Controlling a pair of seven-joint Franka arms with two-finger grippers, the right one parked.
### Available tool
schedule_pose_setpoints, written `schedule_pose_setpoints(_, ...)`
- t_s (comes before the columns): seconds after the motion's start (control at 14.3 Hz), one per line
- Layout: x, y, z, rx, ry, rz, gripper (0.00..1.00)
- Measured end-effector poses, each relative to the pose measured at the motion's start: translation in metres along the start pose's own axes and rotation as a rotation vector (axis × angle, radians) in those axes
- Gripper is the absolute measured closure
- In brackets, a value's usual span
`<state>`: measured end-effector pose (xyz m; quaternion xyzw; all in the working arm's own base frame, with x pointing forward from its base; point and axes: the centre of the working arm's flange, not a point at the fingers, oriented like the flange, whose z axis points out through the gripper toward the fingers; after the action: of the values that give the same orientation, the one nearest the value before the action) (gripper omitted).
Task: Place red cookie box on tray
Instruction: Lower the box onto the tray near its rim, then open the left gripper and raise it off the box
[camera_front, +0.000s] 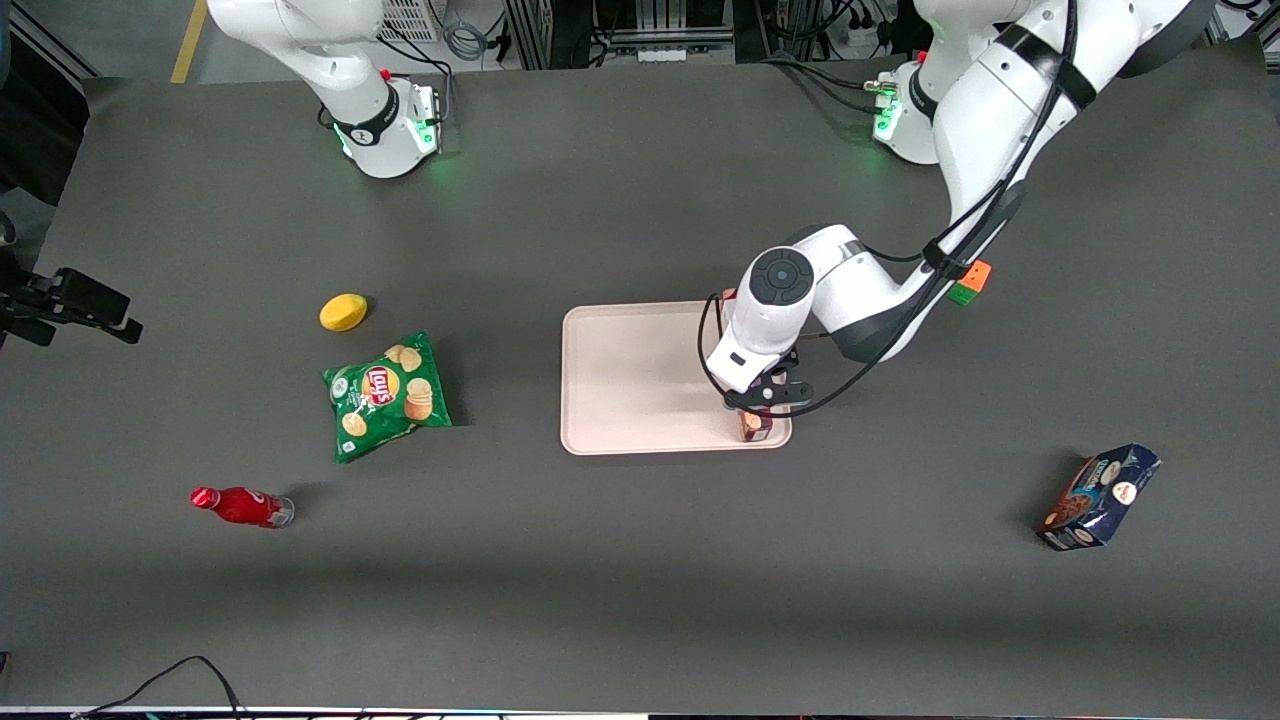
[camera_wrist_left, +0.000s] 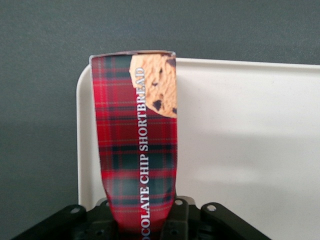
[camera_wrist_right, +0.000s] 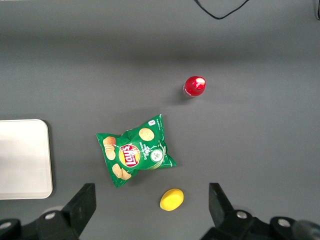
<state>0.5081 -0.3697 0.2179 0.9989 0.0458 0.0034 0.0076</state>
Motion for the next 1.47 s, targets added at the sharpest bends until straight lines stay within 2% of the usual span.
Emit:
schedule_pose_setpoints(0.28,-0.004,0.004,0.003,-0.002,-0.003,0.010,0.60)
schedule_pose_setpoints(0.42,-0.005,0.006,0.002,-0.003,-0.002,0.015,0.42)
schedule_pose_setpoints(0.7,-0.005,0.006,0.002,-0.002,0.000,0.017,0.01)
schedule_pose_setpoints(0.98,-0.003,0.005,0.001,-0.004,0.003,0.014,0.00)
schedule_pose_setpoints(1.12,0.007,0.006,-0.008,-0.008,0.020,0.008,0.00)
schedule_pose_setpoints(1.19,0.012,0.008,-0.019,0.001,0.028,0.019,0.00)
schedule_pose_setpoints(1.4,0.021,0.020,-0.089,0.082,0.056,0.084,0.00)
schedule_pose_setpoints(1.47,0.022,0.023,-0.125,0.103,0.054,0.090,0.00)
